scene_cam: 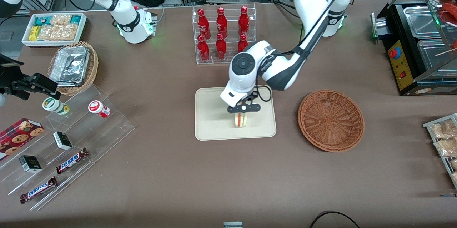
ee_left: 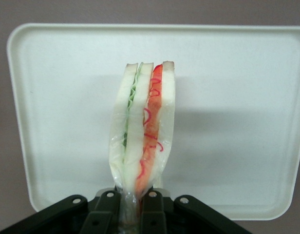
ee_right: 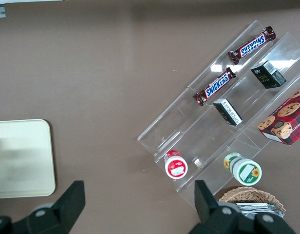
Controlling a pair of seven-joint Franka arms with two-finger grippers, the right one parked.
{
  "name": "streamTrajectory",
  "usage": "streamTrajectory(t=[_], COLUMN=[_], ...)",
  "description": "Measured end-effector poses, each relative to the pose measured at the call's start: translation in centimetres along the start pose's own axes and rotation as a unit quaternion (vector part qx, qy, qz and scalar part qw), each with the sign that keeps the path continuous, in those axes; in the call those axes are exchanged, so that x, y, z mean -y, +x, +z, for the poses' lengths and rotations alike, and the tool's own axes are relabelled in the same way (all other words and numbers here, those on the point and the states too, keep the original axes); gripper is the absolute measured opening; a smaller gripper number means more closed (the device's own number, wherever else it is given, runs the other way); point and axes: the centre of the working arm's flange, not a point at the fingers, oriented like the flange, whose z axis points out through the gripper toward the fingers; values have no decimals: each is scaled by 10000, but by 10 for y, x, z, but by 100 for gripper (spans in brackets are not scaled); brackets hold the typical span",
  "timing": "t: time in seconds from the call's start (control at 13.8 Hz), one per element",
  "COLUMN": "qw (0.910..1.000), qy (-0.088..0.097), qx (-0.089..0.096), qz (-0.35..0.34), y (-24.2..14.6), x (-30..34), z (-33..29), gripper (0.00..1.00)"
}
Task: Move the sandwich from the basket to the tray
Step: 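Lower the sandwich onto the tray and open the left gripper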
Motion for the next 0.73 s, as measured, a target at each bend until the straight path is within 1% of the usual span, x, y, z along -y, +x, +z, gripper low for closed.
streamTrajectory(t=[0.15,0.44,0.73], qw=[10000,10000,9993], qy=[25,-32,-73], qx=[-18,-13,-10], qz=[83,62,-356], y=[-3,1,6], x=[-5,-11,-15], z=[11,21,24], gripper=[15,15,15])
